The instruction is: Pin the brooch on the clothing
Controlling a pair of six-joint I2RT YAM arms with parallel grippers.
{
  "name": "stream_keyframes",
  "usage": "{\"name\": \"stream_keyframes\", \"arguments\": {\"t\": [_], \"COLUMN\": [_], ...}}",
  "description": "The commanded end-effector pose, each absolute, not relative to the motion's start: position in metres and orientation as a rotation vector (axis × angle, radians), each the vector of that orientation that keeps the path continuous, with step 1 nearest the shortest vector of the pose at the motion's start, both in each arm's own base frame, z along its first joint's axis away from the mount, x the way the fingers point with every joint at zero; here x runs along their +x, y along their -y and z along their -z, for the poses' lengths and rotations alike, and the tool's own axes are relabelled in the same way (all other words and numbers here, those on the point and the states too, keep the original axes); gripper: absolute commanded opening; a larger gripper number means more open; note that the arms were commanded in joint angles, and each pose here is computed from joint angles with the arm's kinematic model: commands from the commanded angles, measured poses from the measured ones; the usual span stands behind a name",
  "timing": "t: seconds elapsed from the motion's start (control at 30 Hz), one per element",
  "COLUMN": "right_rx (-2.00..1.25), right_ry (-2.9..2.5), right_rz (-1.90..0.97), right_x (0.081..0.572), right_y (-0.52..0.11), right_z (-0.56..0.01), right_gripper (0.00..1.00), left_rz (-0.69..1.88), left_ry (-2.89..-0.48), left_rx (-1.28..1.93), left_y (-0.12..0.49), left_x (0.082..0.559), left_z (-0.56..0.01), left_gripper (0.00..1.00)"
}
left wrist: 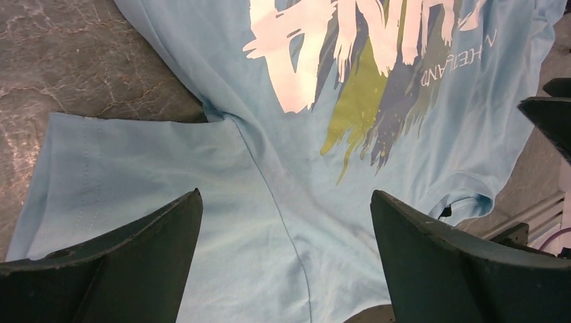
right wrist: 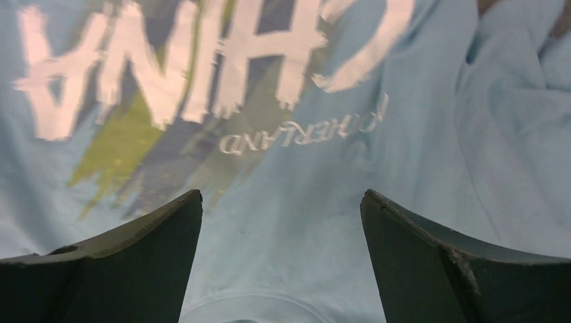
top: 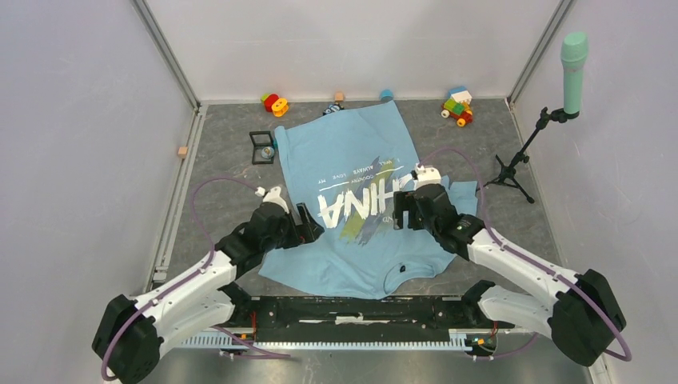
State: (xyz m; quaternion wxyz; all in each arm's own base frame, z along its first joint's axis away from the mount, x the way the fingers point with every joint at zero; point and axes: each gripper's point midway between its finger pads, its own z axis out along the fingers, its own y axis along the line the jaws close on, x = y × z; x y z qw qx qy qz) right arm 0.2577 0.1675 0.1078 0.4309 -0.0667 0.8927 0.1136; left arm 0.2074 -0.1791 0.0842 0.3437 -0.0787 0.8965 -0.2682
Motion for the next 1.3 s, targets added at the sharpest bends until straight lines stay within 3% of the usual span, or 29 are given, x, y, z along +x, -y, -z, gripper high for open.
{"name": "stream_keyframes", "arguments": {"t": [0.0,0.33,0.57,0.83,1.13,1.27], "right_rx": [-0.131,-0.03,-0.003,-0.042,-0.083,-0.136], "right_ry": [-2.28,-2.364,-2.275,-2.178,-2.109,-2.102], "right_rz": [-0.193,-0.182,-0.208,-0.114,-0.158,-0.207], "right_x": [0.257,0.234,0.252,0.272,0.287,0.284], "right_y": [-0.142,-0.129,-0.136,-0.126,-0.111,-0.119], "right_z": [-0.077,-0.048,-0.074,-0.107,-0.116,-0.111], "right_gripper": [0.92,0.98,0.98,0.98,0.98,0.98], "left_rz": [0.755,0.625,0.446,0.476,0.546,0.405], "left_ry": [-2.24,-2.343,-2.267,-2.191,-2.2,-2.308], "left_rx": [-0.114,-0.356,-0.568,-0.705,-0.505,-0.334], "left_y": [0.188,0.142,0.097,0.087,0.125,0.137], "left_x": [0.217,0.182,0.178,0.174,0.208,0.231], "left_z": [-0.09,-0.017,-0.025,-0.031,-0.092,-0.098], "left_gripper": [1.0,1.0,1.0,1.0,1.0,1.0]}}
